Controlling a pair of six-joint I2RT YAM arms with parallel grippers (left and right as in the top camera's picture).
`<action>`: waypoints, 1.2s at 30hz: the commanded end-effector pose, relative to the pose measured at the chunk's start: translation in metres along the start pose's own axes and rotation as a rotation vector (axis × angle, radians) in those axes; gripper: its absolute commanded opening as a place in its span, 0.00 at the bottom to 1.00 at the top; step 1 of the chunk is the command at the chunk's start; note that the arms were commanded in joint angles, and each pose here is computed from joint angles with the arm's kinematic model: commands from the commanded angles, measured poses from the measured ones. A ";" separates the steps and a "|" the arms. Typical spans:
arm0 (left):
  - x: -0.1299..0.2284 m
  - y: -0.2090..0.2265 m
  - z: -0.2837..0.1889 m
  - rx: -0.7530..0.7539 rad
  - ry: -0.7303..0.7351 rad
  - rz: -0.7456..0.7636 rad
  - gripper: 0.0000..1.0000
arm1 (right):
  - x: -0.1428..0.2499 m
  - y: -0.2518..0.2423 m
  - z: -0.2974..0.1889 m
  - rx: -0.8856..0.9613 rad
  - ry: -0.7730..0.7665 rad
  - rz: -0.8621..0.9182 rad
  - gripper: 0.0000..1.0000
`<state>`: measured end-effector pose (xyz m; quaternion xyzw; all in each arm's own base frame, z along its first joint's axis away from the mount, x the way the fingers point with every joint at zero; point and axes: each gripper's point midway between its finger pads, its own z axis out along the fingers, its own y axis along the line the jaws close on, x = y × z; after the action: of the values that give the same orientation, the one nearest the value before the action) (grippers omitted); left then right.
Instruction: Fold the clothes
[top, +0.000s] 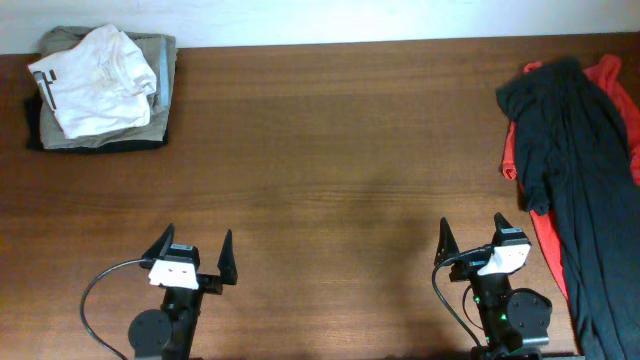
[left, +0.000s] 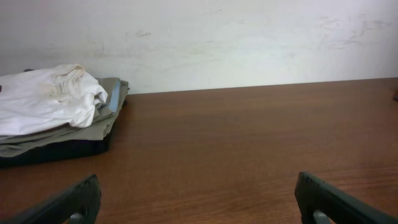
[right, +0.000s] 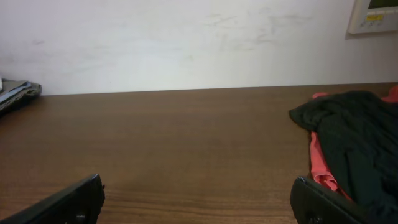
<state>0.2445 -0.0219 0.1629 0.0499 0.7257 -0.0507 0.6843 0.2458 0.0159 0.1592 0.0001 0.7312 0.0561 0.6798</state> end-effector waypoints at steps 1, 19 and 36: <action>0.002 0.001 0.000 -0.004 0.003 0.014 0.99 | 0.003 -0.003 0.000 0.015 0.007 0.006 0.99; 0.002 0.001 0.000 -0.004 0.003 0.014 0.99 | -0.164 0.022 0.013 -0.079 -0.143 0.107 0.99; 0.002 0.001 0.000 -0.004 0.003 0.014 0.99 | 0.072 -0.201 0.142 0.569 1.130 0.166 0.99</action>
<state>0.2445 -0.0219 0.1629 0.0509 0.7257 -0.0498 0.6844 0.3938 -0.1818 0.0749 0.2030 0.9512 -0.1642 0.1645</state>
